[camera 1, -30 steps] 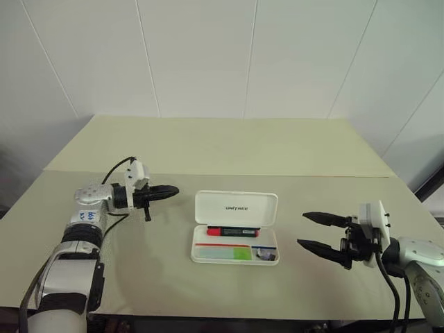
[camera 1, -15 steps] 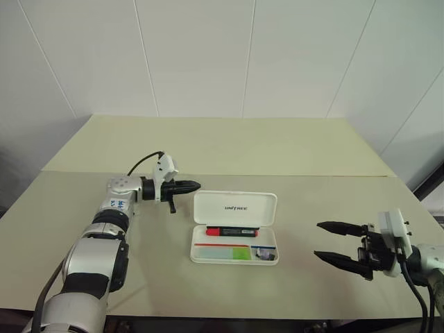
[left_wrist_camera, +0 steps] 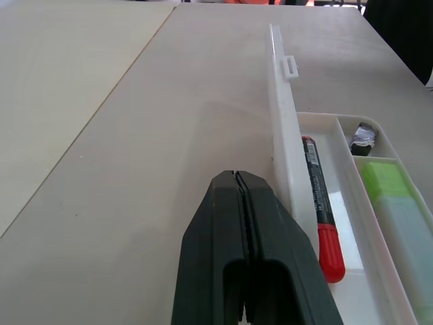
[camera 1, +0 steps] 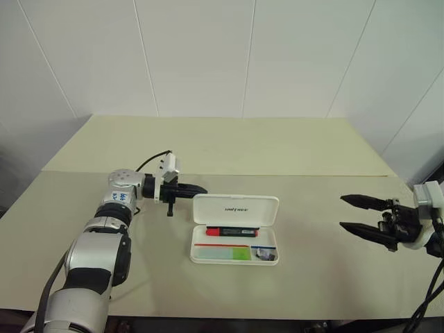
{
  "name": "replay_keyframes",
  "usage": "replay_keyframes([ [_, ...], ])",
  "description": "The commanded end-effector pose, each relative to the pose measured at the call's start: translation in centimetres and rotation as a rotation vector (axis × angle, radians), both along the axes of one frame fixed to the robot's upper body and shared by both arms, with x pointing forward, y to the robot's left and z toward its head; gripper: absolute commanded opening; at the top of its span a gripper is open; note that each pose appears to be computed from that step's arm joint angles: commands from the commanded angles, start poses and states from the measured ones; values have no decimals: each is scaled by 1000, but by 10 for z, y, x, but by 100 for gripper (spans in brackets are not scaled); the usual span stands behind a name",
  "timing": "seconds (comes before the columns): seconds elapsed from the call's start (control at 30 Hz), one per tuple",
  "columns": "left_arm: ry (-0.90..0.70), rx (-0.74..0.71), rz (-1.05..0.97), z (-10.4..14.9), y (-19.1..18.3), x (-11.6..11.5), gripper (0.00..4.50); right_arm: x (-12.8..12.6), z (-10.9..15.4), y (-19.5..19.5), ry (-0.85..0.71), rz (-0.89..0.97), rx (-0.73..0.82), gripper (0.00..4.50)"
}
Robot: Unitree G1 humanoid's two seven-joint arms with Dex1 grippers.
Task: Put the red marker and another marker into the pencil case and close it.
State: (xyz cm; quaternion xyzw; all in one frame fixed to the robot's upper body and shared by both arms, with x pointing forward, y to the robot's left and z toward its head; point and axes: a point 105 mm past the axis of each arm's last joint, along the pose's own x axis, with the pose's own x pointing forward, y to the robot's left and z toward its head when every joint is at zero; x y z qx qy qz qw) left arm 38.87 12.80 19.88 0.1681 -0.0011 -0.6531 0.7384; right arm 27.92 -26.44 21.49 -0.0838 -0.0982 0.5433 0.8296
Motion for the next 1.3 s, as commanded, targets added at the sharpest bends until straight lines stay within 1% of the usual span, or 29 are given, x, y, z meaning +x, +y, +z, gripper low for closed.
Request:
replay_keyframes([
  [0.03,-30,12,-61,7,-3,-5,2,-7,13,1,-39,95,-20,450],
  [0.17,-44,50,-157,3,-10,-15,2,-2,16,3,-37,105,-36,450],
  [0.33,-75,148,-231,-8,-18,-24,2,-5,16,8,-10,148,-23,450],
  [0.5,-103,220,-308,-14,-24,-36,2,-5,15,8,-10,153,-32,450],
  [0.63,-147,284,-404,-18,-34,-50,2,-7,14,9,-5,160,-26,450],
  [0.83,-202,383,-487,-25,-39,-63,2,-10,11,10,17,173,-25,450],
  [0.93,-226,451,-511,-33,-37,-64,2,-11,10,12,24,182,-26,450],
  [1.07,-281,577,-530,-52,-29,-62,2,-13,12,14,17,197,-12,450],
  [1.17,-303,587,-550,-59,-30,-63,2,-13,12,14,18,204,-9,450],
  [1.3,-347,669,-574,-73,-25,-62,2,-12,16,17,-3,214,13,450],
])
